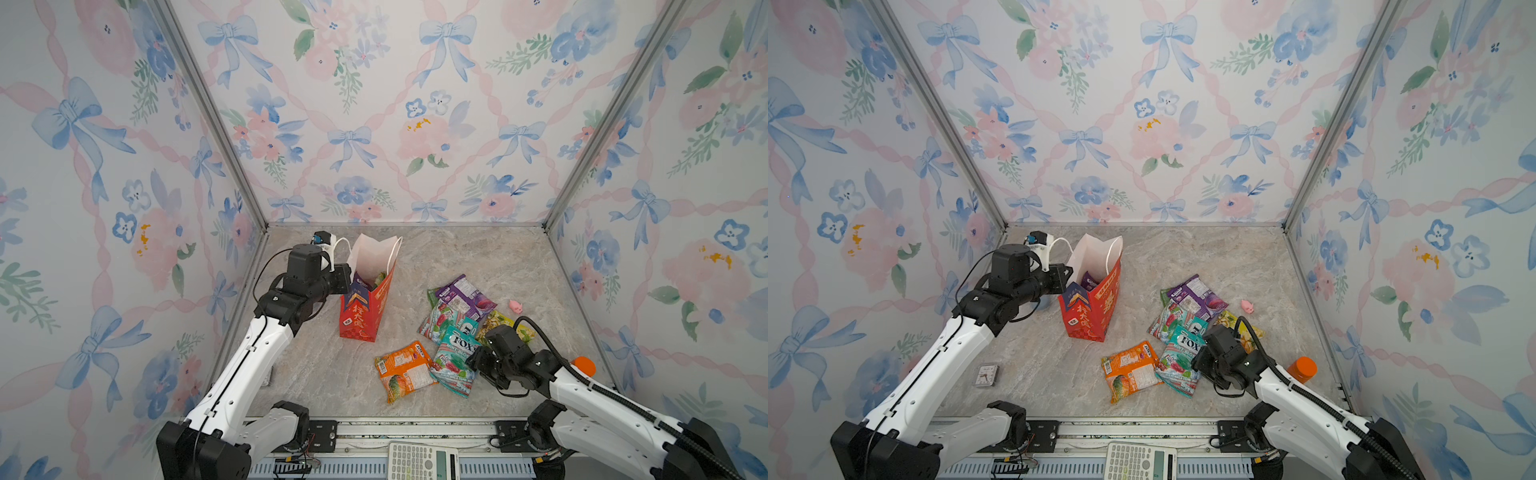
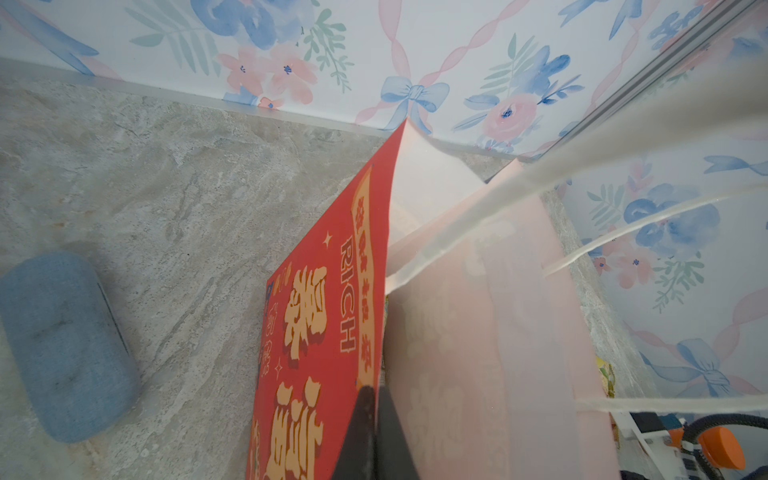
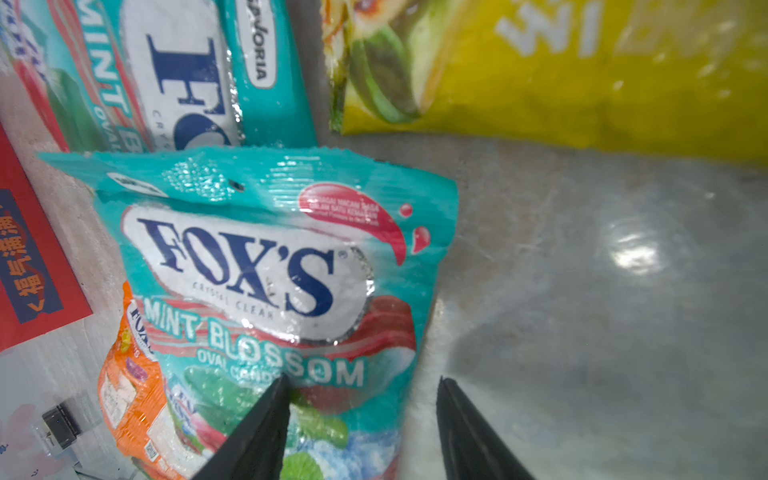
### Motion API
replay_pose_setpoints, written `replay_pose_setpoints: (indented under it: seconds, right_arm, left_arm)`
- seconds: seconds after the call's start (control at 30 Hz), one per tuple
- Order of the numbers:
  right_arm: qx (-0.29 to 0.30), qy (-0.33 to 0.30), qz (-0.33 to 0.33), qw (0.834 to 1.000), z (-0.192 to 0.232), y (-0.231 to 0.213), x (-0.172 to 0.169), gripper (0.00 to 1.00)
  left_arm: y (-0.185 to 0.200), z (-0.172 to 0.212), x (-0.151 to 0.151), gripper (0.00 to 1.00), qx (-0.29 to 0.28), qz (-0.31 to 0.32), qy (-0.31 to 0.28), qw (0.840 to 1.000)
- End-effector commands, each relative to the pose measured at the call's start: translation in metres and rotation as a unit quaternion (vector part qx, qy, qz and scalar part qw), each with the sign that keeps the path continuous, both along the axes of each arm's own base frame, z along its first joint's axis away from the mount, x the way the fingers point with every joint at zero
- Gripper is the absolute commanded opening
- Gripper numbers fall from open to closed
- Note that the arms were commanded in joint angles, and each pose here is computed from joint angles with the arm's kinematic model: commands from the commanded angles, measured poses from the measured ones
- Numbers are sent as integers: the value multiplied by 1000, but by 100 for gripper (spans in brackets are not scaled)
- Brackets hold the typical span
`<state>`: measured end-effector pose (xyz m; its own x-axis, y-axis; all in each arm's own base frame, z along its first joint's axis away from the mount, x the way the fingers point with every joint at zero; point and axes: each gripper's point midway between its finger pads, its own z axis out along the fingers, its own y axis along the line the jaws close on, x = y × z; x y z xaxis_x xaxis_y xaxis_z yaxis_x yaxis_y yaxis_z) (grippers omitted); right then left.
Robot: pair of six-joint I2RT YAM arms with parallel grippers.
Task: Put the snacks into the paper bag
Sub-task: 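Lower the right gripper onto the teal Mint Blossom packet and grasp, then lift the teal packet by its top edge and raise it high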
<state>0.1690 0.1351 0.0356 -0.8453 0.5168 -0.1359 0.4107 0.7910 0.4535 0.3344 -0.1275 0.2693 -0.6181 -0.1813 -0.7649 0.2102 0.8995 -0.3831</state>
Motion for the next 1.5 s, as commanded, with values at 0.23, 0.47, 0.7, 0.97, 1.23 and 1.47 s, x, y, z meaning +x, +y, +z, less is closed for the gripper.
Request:
replay_pose_setpoints:
  seconds: [0.23,0.47,0.7,0.97,1.23,1.47]
  right_arm:
    - [52,-18,-31,998,-4,7,9,57]
    - [68,-39,-37,996,4,12,18,38]
    - [74,-51,-36,995,12,15,23,16]
    - [64,-63,-21,996,26,17,29,3]
    - [57,-84,-9,995,50,20,36,0]
    - [53,-120,12,991,93,31,49,0]
  left_arm:
    - [-3,14,6,0,6,-8,-24,1000]
    - [-3,13,7,0,7,-8,-22,1000]
    - [-3,11,8,0,8,-9,-19,1000]
    - [-4,11,8,0,8,-9,-19,1000]
    - [-3,12,8,0,8,-8,-20,1000]
    - [-3,10,8,0,9,-9,-18,1000]
